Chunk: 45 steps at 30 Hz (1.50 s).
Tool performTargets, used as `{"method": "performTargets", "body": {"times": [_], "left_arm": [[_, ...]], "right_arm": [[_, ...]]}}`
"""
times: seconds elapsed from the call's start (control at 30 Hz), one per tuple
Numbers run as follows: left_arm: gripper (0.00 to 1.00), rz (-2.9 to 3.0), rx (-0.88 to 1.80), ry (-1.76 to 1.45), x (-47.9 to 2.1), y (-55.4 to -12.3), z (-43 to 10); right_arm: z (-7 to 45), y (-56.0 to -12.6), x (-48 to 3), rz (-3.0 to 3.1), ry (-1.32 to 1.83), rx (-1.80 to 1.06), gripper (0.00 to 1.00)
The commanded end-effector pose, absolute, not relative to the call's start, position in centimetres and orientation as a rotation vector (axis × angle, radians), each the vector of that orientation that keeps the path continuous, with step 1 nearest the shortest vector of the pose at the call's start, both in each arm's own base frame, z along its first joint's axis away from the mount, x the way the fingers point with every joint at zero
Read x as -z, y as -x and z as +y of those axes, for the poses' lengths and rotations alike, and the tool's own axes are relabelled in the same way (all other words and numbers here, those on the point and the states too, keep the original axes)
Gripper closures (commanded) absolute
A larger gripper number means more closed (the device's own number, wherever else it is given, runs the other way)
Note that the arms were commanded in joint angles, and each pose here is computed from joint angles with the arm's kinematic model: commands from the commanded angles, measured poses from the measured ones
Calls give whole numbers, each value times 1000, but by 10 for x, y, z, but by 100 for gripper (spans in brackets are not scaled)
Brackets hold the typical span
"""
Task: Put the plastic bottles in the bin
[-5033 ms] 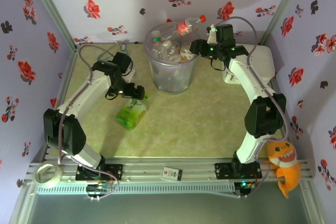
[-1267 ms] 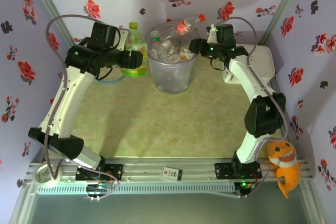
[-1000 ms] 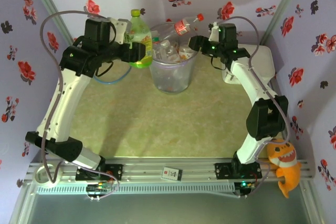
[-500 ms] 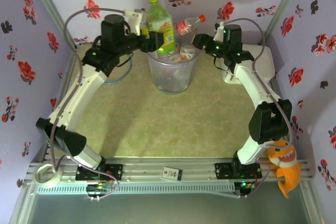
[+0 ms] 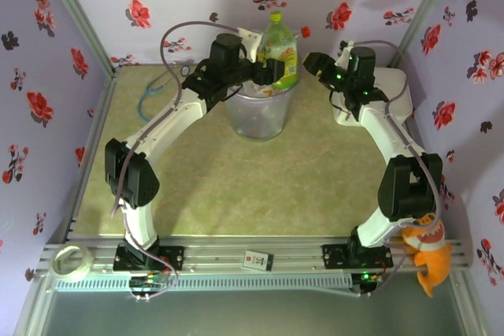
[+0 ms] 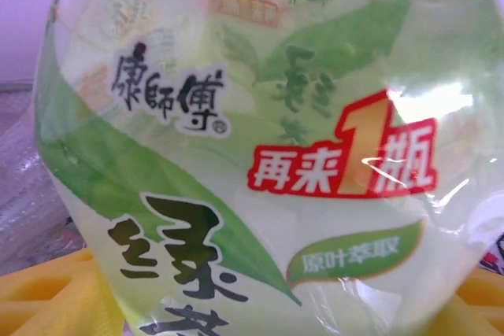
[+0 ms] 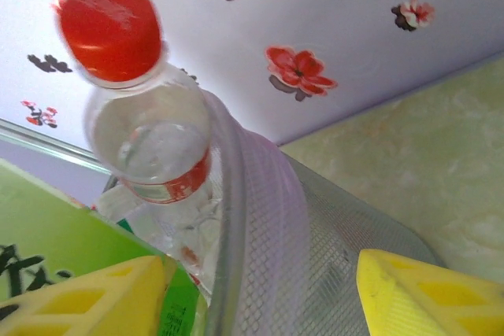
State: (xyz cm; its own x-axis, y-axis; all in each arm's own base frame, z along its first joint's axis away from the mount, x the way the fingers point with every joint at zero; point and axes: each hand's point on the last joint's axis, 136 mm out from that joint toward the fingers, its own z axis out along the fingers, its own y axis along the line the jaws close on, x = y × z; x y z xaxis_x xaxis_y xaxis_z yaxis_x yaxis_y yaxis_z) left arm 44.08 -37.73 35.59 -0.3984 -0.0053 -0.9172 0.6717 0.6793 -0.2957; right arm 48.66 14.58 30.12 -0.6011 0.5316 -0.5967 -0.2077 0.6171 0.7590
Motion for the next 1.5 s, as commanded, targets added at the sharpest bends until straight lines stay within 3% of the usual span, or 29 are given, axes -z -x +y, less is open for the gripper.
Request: {"method": "performTargets", "body": {"times": [0.0, 0.37, 0.57, 0.67, 1.13, 1.47], "left_arm": [[25, 1780, 743, -519, -377, -450, -379], [23, 1931, 596, -594, -328, -458, -382], [11, 1978, 564, -611, -309, -458, -380], [0, 1961, 575, -608, -316, -456, -379], [0, 1655, 668, -515, -408, -424, -354], [0, 1666, 694, -382, -422, -413, -307]], "right_arm": [[153, -484, -325, 1887, -214, -1128, 36], [157, -484, -322, 1893, -199, -1157, 37], [159, -481, -325, 1897, -176, -1163, 36], [160, -480, -330, 1888, -162, -1166, 36], [161, -467, -363, 1842, -87, -1112, 37], [193, -447, -399, 1804, 38, -1063, 47]]}}
